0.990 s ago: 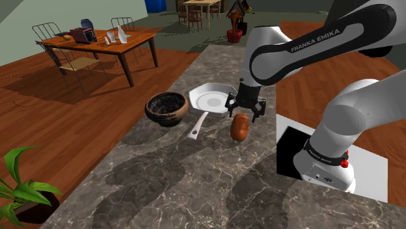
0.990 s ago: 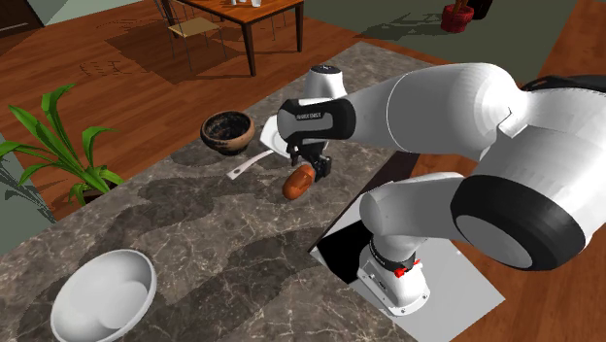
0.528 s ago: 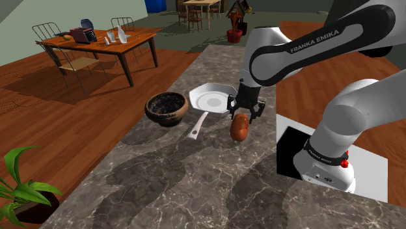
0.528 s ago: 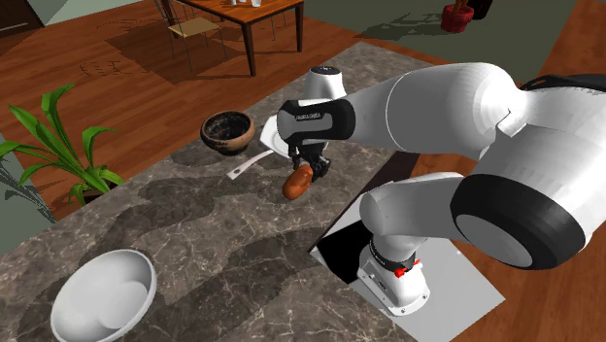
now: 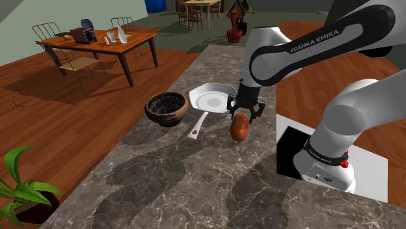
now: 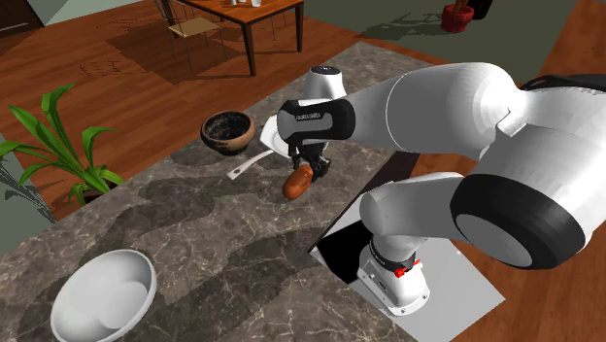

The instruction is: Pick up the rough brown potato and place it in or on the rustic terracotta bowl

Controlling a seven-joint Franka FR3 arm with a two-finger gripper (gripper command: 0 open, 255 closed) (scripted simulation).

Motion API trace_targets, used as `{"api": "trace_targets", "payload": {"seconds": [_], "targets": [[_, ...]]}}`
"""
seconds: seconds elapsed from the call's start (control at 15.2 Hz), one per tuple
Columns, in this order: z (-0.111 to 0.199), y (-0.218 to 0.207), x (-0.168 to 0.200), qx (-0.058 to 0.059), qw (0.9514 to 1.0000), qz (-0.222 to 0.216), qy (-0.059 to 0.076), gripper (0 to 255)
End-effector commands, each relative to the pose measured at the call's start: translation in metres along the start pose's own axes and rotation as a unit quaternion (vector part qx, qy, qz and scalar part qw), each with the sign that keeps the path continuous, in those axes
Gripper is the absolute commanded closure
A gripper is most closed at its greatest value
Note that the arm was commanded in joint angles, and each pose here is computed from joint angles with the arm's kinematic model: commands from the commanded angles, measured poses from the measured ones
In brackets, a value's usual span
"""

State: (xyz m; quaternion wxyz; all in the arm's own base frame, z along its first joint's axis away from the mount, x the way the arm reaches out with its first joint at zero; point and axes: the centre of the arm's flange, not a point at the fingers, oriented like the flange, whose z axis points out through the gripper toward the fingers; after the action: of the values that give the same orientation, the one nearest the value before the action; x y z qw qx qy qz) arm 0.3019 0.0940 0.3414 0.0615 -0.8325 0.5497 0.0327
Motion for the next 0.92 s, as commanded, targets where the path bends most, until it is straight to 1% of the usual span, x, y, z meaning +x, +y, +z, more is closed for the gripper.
{"api": "trace_targets", "payload": {"seconds": [0.0,0.86], "targets": [[0.0,0.0,0.0,-0.001,1.0,0.0,0.0,255],[-0.068,-0.004,-0.009,-0.001,1.0,0.0,0.0,255]]}}
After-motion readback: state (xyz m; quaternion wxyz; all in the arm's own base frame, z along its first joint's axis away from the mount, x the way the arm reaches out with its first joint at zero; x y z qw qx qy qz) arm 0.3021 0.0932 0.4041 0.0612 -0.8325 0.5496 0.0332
